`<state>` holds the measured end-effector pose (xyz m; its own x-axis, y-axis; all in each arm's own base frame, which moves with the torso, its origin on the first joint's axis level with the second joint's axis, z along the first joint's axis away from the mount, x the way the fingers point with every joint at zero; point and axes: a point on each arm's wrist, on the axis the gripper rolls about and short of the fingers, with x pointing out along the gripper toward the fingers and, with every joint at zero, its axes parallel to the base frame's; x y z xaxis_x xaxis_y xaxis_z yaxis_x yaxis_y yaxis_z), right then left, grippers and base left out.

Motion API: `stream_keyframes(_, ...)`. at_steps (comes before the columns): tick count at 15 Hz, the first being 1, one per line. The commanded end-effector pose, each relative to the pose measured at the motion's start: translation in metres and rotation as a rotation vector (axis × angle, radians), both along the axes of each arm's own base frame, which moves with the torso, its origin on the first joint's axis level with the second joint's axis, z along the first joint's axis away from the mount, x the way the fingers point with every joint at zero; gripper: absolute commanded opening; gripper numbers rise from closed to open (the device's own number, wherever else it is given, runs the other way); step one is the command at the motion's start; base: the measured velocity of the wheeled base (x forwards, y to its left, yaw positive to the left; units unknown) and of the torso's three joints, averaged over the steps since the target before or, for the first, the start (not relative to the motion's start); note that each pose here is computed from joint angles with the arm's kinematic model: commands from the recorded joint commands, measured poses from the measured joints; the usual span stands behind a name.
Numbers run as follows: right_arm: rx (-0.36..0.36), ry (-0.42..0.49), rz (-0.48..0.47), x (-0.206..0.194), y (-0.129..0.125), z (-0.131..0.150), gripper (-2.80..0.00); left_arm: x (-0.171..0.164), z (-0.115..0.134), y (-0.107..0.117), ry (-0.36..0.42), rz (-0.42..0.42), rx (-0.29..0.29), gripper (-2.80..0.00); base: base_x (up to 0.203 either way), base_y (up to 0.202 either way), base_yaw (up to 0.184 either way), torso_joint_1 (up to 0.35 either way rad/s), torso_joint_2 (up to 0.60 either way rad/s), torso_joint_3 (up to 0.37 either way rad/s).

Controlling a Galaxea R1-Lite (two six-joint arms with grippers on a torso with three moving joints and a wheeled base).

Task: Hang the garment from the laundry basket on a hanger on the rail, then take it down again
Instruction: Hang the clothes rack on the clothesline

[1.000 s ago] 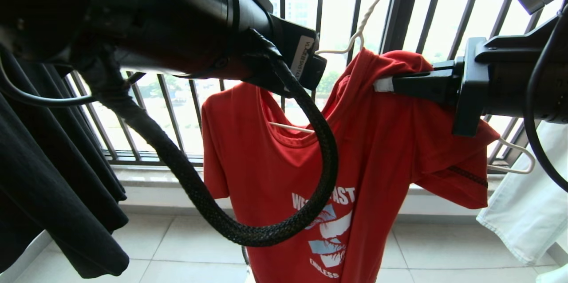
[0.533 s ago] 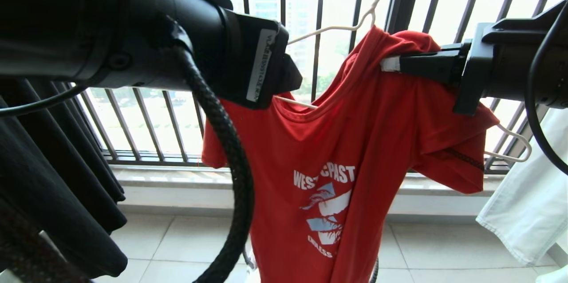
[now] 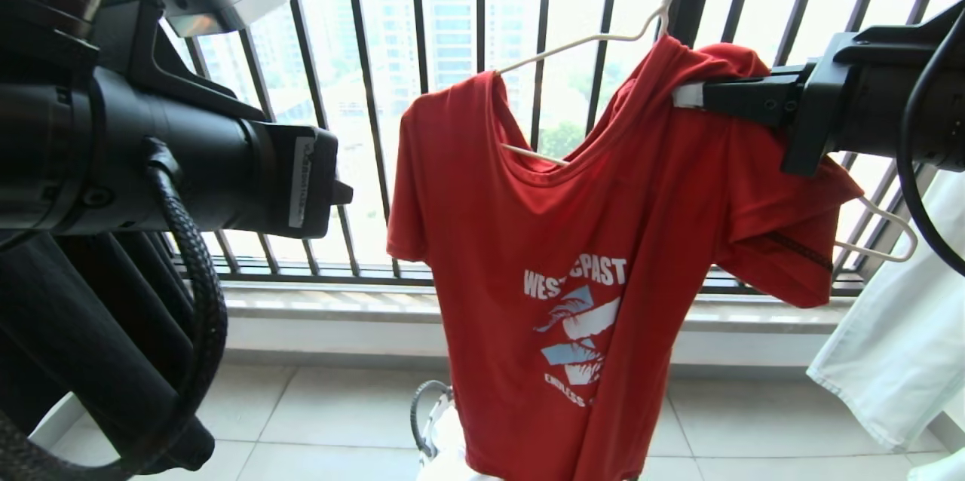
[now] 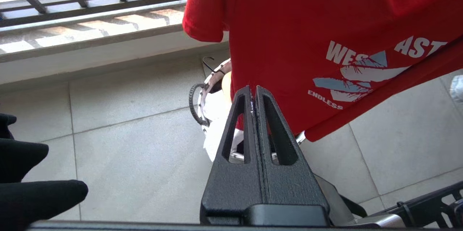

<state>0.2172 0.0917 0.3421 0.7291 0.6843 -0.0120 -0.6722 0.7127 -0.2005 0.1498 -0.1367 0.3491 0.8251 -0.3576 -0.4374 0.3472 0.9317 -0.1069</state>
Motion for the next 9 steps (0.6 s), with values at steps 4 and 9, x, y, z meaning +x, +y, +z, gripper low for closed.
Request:
stream_keyframes(4, 0.003, -0.010, -0.079, -0.002, -0.016, 0.002, -2.80, 0.012, -0.004, 0.022, 0.010, -0.002, -0.086, -2.80, 0.000, 0.000, 0.000, 0.000, 0.00, 0.000)
stream_keyframes(9, 0.009, -0.029, -0.146, -0.017, -0.035, 0.004, -2.80, 0.028, -0.011, 0.019, 0.037, 0.024, -0.068, -2.80, 0.000, 0.000, 0.000, 0.000, 0.00, 0.000)
